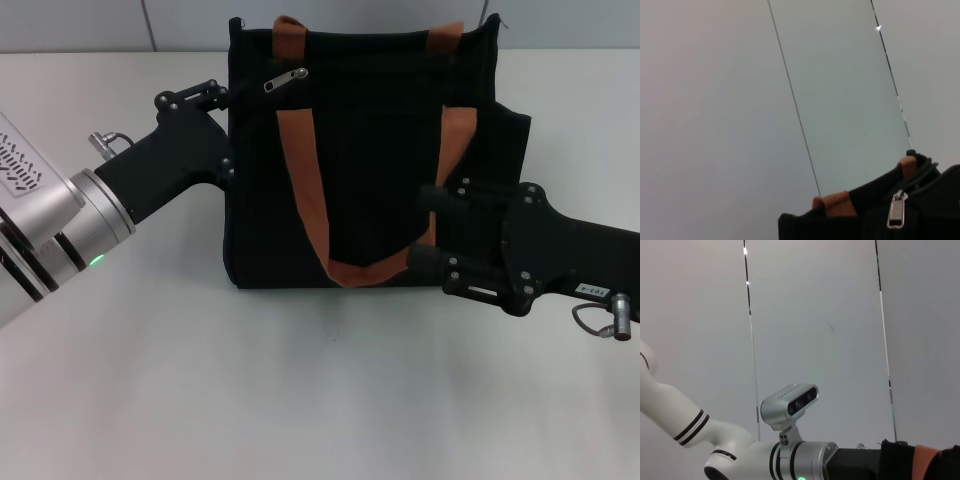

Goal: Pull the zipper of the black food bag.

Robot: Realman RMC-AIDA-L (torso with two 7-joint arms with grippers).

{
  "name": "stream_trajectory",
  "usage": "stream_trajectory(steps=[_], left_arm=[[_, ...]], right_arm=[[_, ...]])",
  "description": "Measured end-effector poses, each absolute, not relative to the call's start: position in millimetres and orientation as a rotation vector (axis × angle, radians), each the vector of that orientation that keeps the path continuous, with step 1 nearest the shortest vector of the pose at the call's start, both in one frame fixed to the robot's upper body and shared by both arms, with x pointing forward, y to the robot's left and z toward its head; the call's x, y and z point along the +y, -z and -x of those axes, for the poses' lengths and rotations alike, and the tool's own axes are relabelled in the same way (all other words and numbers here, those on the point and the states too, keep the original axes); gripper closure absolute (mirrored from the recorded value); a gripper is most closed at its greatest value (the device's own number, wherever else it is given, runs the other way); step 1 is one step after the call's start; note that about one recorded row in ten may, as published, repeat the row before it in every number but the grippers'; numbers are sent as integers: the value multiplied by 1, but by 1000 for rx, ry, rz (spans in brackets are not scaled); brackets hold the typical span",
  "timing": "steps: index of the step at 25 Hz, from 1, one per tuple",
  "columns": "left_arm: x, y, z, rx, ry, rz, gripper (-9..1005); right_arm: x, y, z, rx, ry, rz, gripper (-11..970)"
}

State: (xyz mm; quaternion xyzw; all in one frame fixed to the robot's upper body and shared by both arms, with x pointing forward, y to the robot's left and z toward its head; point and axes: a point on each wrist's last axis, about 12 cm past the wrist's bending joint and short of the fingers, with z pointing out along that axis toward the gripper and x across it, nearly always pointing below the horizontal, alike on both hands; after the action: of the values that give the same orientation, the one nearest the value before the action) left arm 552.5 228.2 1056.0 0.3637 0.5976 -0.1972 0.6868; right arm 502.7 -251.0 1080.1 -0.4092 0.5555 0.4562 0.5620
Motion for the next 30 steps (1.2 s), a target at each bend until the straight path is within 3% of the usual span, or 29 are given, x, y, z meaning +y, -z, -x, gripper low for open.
stream_trajectory(steps=[5,8,14,18,30], left_arm=[[230,-1057,-551,1331,447,-799,583],[230,-1057,-551,1338,457,-788,808],[230,-1058,-552,1366,516,-739,975],[229,-1065,-556,1394,612,-687,974],[220,-1088,-552,1377,906,-662,973]], right_arm=[[-251,-1080,-503,1313,-1071,962,364],[-251,-1079,-503,1318,-1067,960,364],[-252,-1081,-503,1306,-1079,933,364],[-258,-1092,-508,1325,-1165,823,365],[-270,-1145,-569,1728,-1580,395,365]])
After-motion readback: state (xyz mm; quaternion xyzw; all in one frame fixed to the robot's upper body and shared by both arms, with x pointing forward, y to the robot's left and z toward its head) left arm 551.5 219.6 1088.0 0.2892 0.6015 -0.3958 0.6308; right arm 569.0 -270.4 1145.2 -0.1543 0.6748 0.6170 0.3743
